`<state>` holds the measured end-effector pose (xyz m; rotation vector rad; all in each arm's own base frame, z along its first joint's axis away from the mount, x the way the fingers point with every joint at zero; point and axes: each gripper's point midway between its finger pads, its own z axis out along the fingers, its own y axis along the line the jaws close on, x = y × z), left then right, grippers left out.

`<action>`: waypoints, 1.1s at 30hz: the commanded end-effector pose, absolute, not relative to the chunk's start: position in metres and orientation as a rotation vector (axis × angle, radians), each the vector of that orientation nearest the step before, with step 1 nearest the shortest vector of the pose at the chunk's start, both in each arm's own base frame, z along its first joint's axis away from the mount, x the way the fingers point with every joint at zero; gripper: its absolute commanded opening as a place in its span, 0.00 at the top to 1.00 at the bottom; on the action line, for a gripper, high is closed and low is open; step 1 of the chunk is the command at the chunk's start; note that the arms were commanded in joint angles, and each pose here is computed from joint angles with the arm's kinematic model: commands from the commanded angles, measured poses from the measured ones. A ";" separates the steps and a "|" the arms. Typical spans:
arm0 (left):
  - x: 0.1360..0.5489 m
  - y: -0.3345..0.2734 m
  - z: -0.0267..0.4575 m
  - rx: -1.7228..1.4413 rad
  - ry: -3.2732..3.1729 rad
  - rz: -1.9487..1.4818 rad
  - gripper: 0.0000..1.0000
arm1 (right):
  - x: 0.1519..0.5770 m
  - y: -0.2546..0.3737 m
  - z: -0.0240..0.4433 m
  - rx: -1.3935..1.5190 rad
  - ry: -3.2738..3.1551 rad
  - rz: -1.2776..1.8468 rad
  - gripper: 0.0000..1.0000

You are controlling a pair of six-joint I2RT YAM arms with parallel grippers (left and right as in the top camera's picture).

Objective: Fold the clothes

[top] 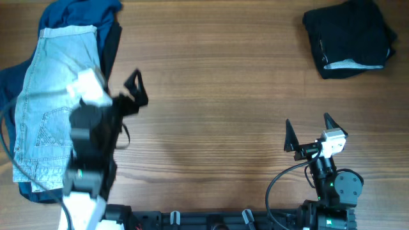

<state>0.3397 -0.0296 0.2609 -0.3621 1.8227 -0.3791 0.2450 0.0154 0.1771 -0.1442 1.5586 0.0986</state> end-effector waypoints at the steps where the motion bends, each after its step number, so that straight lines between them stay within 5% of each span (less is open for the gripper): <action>1: 0.296 -0.025 0.238 -0.336 1.723 -0.399 0.00 | 0.245 0.013 0.178 -0.132 1.553 0.087 0.00; 21: 0.247 -0.014 0.151 -0.331 1.658 -0.424 0.00 | 0.245 0.013 0.178 -0.132 1.553 0.087 0.00; 33: 0.246 -0.005 0.159 -0.349 1.612 -0.400 0.00 | 0.245 0.013 0.178 -0.132 1.553 0.087 0.00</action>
